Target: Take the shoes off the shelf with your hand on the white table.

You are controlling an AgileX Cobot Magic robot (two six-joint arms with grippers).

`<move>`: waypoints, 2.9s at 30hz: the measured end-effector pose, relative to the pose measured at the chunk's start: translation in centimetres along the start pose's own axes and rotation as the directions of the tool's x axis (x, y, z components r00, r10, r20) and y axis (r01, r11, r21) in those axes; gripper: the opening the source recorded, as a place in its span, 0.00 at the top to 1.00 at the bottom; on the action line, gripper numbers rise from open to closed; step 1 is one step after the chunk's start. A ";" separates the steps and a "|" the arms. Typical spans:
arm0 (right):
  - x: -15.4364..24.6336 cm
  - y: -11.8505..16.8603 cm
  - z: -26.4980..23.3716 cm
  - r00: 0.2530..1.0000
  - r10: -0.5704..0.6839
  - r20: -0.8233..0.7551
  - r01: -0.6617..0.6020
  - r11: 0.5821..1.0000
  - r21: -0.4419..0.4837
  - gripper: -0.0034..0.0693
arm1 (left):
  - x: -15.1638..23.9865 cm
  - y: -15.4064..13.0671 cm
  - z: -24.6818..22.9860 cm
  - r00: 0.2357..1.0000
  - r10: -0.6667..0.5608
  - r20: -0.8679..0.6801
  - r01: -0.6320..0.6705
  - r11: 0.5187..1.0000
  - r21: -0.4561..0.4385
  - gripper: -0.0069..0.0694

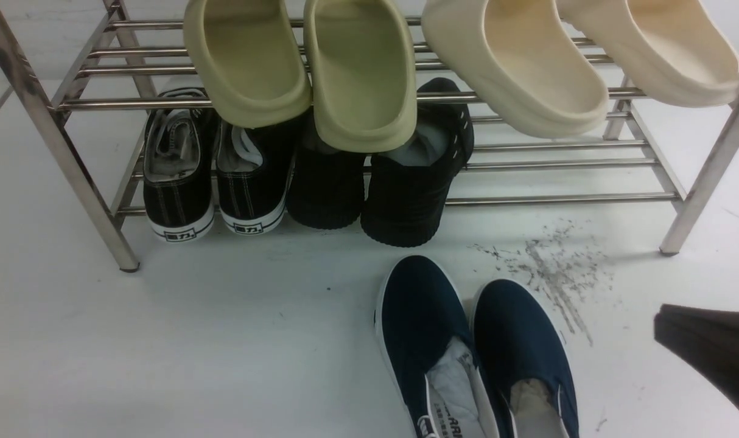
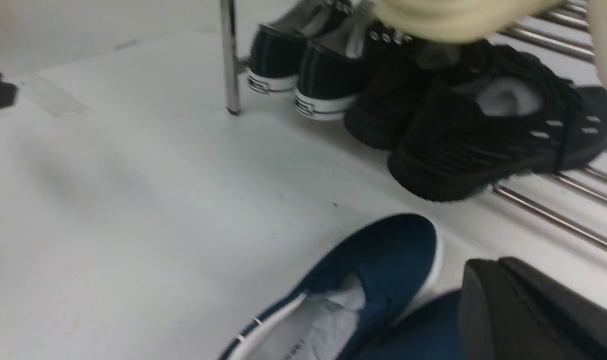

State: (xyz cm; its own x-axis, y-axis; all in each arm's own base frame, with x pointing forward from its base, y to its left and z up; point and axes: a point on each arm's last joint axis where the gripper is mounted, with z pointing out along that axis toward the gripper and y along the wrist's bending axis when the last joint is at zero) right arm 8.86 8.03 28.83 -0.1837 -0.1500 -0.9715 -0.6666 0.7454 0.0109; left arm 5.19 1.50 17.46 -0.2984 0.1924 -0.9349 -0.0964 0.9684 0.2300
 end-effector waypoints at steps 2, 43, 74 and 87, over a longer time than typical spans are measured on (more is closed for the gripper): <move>1.4 -1.0 -0.5 1.000 0.019 -0.011 -0.018 0.996 0.082 0.92 | 0.0 0.0 0.0 1.000 0.000 0.000 0.000 1.000 0.000 0.60; 13.0 -3.9 -5.3 0.977 0.210 0.026 -0.170 0.703 0.691 0.87 | 0.0 0.0 0.0 1.000 0.000 0.000 0.000 1.000 0.000 0.60; 13.0 -3.9 -5.3 0.977 0.211 0.027 -0.171 0.703 0.690 0.82 | 0.0 0.0 0.0 1.000 0.000 0.000 0.000 1.000 0.000 0.60; 13.0 -3.9 -5.3 0.977 0.211 0.027 -0.171 0.703 0.690 0.80 | 0.0 0.0 0.0 1.000 0.000 0.000 0.000 1.000 0.000 0.60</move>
State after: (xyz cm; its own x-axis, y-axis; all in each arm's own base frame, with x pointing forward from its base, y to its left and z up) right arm 5.20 -0.27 17.40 -0.3008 0.0280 -0.9533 0.0615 0.9981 0.0100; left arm 5.19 1.50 17.46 -0.2984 0.1924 -0.9349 -0.0964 0.9684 0.2300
